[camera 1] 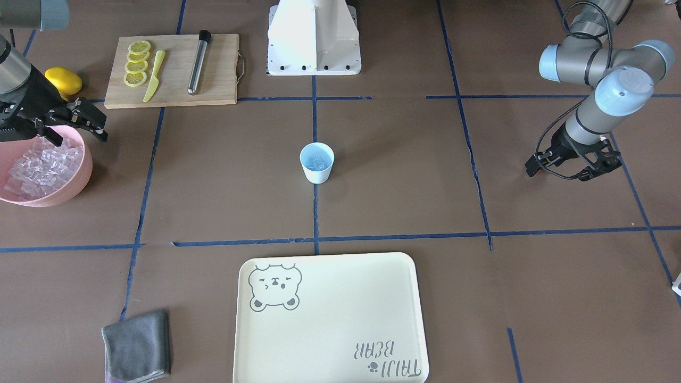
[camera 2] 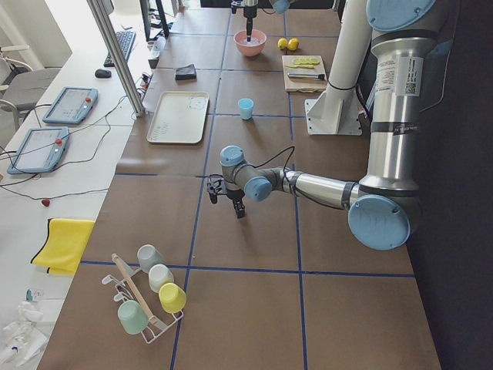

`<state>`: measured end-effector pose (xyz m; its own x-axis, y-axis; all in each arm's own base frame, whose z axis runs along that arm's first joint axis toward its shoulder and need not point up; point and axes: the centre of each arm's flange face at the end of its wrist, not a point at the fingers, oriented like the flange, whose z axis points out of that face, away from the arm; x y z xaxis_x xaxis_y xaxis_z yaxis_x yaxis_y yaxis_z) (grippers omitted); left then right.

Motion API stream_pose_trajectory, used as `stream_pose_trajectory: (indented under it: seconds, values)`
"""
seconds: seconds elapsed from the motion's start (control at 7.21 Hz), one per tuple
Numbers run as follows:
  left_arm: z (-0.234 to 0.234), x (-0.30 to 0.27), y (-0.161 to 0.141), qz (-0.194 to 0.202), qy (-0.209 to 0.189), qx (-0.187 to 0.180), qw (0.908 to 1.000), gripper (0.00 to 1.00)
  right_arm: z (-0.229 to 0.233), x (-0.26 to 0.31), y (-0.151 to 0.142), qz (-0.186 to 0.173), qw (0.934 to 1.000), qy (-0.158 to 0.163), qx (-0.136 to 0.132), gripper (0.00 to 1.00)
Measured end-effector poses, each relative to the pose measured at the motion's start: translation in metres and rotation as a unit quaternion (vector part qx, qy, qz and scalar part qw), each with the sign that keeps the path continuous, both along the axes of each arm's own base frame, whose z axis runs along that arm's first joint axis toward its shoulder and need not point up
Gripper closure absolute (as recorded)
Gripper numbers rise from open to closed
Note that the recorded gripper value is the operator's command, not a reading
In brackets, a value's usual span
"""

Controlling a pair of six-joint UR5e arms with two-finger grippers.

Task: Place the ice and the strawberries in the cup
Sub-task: 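Grasp the red strawberry with the left gripper while the right arm withdraws toward the bowl, then carry the strawberry with the left gripper over the blue cup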

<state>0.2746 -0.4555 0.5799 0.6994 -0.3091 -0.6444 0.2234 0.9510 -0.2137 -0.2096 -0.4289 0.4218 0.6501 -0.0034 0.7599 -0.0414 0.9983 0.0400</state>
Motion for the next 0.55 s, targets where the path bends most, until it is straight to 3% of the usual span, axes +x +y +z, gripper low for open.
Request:
stream_pose_trajectory:
  seconds: [0.28, 0.55]
  values:
    - [-0.006, 0.001, 0.000, 0.000, 0.005, 0.003, 1.0000, 1.00, 0.000, 0.000, 0.000, 0.000, 1.0000, 0.000, 0.000, 0.01]
    - [-0.026, 0.009, -0.001, 0.000, 0.037, -0.020, 0.9991, 1.00, 0.000, -0.001, 0.000, -0.001, 1.0000, 0.000, 0.000, 0.01]
